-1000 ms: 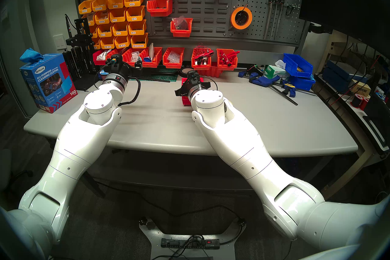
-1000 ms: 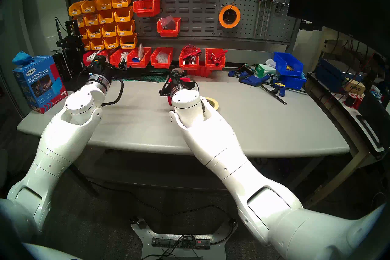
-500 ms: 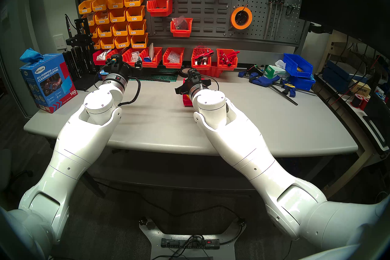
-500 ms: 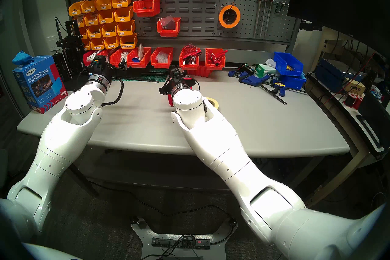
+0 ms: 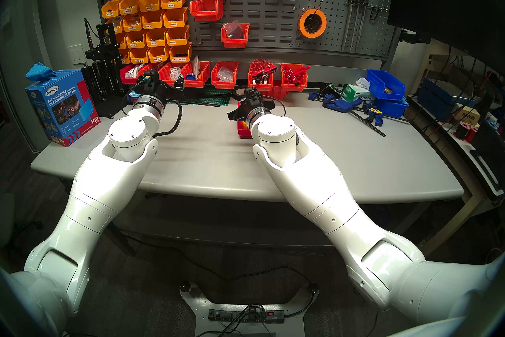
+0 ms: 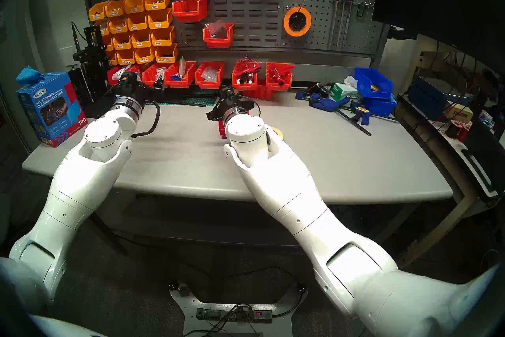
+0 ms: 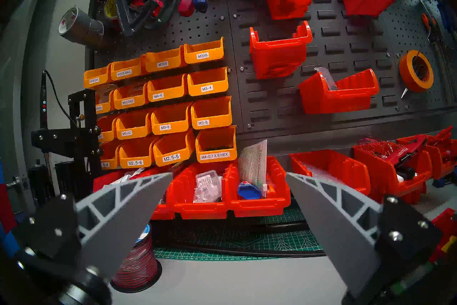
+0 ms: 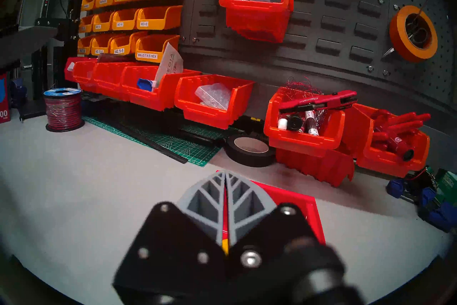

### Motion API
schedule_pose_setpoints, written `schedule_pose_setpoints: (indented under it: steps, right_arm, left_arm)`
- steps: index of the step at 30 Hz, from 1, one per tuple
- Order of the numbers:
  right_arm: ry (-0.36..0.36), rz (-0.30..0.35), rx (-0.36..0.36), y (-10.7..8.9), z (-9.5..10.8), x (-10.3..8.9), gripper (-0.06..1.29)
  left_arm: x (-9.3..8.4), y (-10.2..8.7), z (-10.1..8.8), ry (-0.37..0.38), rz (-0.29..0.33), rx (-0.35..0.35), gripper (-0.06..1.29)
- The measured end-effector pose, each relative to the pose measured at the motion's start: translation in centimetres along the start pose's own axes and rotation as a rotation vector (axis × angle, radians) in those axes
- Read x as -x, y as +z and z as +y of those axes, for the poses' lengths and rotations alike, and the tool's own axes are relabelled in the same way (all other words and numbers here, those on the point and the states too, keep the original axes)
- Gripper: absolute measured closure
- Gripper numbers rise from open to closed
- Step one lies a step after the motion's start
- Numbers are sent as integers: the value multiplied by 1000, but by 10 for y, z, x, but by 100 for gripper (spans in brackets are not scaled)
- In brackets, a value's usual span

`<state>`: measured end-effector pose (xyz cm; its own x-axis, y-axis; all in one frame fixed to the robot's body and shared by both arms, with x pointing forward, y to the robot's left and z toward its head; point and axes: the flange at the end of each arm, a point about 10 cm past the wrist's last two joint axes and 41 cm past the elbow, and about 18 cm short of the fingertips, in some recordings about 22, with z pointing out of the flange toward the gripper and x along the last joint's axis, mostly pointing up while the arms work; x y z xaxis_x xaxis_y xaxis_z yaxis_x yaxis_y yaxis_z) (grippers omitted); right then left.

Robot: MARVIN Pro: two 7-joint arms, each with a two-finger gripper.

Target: Take out tools from the storage box

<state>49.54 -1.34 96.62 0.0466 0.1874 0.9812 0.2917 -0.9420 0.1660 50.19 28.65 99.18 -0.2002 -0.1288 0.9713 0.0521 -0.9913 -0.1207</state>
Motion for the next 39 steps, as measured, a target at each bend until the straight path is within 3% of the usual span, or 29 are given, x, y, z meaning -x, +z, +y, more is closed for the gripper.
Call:
schedule_pose_setpoints:
  steps: [7, 16, 39]
  right_arm:
    - [-16, 15, 29, -8, 20, -7, 127]
    - [-35, 16, 65, -21, 39, -1, 127]
    - [-83, -4, 68, -38, 53, 19, 127]
  left_arm:
    - [0, 0, 0, 0, 0, 0, 0]
    - [0, 0, 0, 0, 0, 0, 0]
    - [0, 0, 0, 0, 0, 0, 0]
